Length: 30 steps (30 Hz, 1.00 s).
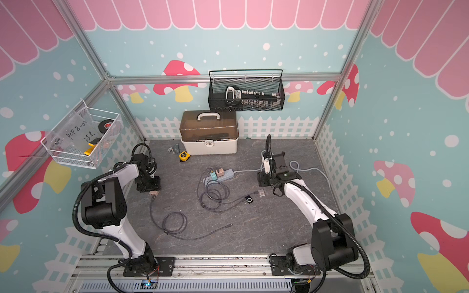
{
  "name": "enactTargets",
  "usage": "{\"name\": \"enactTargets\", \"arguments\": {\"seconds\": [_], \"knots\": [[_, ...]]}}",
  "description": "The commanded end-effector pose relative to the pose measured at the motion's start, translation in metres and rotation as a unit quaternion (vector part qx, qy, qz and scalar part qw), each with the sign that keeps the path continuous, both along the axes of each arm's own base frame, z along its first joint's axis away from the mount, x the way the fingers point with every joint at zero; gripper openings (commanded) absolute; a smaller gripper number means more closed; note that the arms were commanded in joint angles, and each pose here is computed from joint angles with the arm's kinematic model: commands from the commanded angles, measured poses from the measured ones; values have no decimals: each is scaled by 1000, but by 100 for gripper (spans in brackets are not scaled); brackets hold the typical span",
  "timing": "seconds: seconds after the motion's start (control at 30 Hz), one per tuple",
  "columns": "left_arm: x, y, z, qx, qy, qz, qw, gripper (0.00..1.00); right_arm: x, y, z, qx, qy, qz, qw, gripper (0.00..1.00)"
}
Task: Charge mp3
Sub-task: Pick up the plug from the center of the board.
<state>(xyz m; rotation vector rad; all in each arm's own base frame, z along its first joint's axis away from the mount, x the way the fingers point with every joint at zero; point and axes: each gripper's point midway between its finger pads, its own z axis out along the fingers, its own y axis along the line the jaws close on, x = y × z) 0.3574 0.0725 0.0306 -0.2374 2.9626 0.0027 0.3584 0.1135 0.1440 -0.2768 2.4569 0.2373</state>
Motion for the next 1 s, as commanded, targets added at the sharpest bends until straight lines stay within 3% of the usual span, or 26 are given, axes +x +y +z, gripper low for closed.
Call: {"name": "enactTargets", "arguments": {"seconds": [0.0, 0.2, 0.5, 0.67, 0.73, 0.83, 0.97], "knots": [[2, -34, -1, -25, 8, -30, 999, 53, 5, 1, 5, -2, -2, 2, 1000, 66], [1, -74, -1, -30, 15, -25, 999, 51, 5, 2, 4, 0, 0, 4, 1000, 66], [-8, -120, -5, -34, 4, -8, 999, 56, 6, 7, -1, 9, 8, 16, 1000, 66], [-16, -126, -1, -19, -38, 18, 999, 58, 8, 17, 1, 25, 7, 35, 999, 66], [-16, -123, 7, -12, -68, 20, 997, 61, 8, 19, 4, 29, 3, 42, 999, 66], [-16, -124, 18, -13, -103, 11, 995, 75, 8, 23, 4, 37, 0, 51, 998, 67], [-26, -127, 16, -16, -110, 2, 994, 77, 7, 28, 5, 48, -2, 60, 997, 67]]}}
